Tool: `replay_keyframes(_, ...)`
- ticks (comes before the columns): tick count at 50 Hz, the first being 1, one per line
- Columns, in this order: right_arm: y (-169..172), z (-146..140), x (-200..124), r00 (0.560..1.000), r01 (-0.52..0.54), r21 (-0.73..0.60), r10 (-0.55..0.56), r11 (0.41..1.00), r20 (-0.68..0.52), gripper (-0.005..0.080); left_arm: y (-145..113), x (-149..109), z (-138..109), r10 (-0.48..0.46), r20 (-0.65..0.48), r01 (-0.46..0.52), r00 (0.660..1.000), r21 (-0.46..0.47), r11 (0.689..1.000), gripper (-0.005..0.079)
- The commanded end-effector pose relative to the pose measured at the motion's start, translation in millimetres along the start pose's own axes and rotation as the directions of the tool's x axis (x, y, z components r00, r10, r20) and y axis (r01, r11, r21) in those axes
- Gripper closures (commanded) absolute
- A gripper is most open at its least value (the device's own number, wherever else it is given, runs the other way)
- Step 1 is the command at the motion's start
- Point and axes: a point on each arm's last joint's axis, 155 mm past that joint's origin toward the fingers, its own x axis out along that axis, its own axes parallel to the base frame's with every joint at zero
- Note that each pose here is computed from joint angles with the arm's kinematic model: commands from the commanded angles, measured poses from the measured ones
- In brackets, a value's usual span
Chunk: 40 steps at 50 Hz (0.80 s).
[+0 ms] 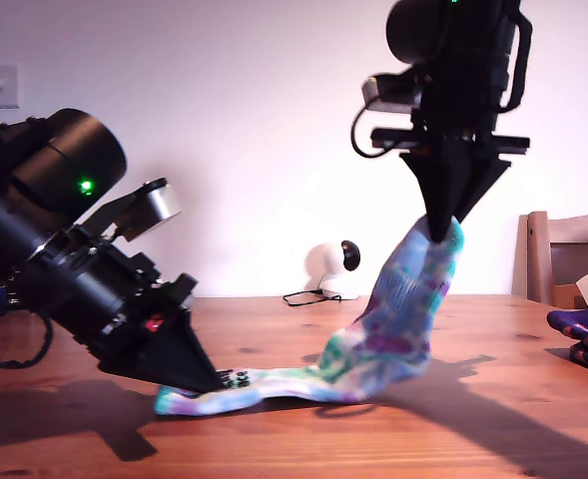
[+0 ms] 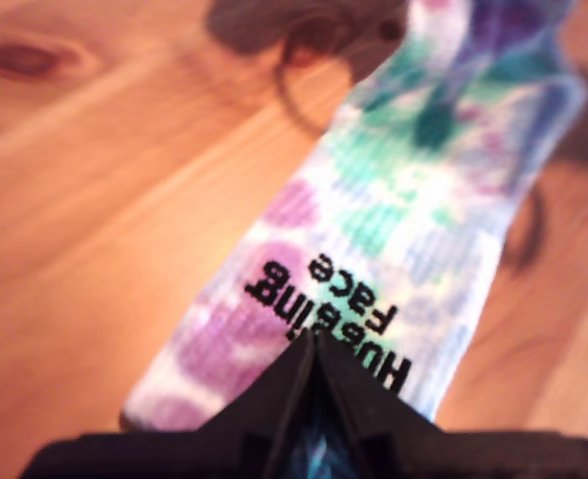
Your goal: Fold the socks in front of you. After folding them, place them to the right side.
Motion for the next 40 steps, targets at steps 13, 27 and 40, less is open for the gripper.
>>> replay_keyframes(13,20.3,1.4,-3.7,1.000,-0.015,-0.012,0.015,1.000,0.010,0.0765,-16.7,9.7,-1.1,-0.034,-0.001,0.034,0.999,-0.005,0.999,0.0766)
replay_keyframes(27,35.1,4.7,-4.5,0.999,-0.026,-0.029,0.027,0.999,0.023,0.0765,-10.7,14.2,-8.9,-0.009,-0.024,0.009,1.000,0.004,1.000,0.0766)
replay_keyframes(40,36.4,9.9,-4.8,0.999,-0.027,-0.032,0.028,0.999,0.044,0.0765,-17.1,18.3,-10.2,-0.052,-0.050,0.054,0.997,0.038,0.998,0.0766)
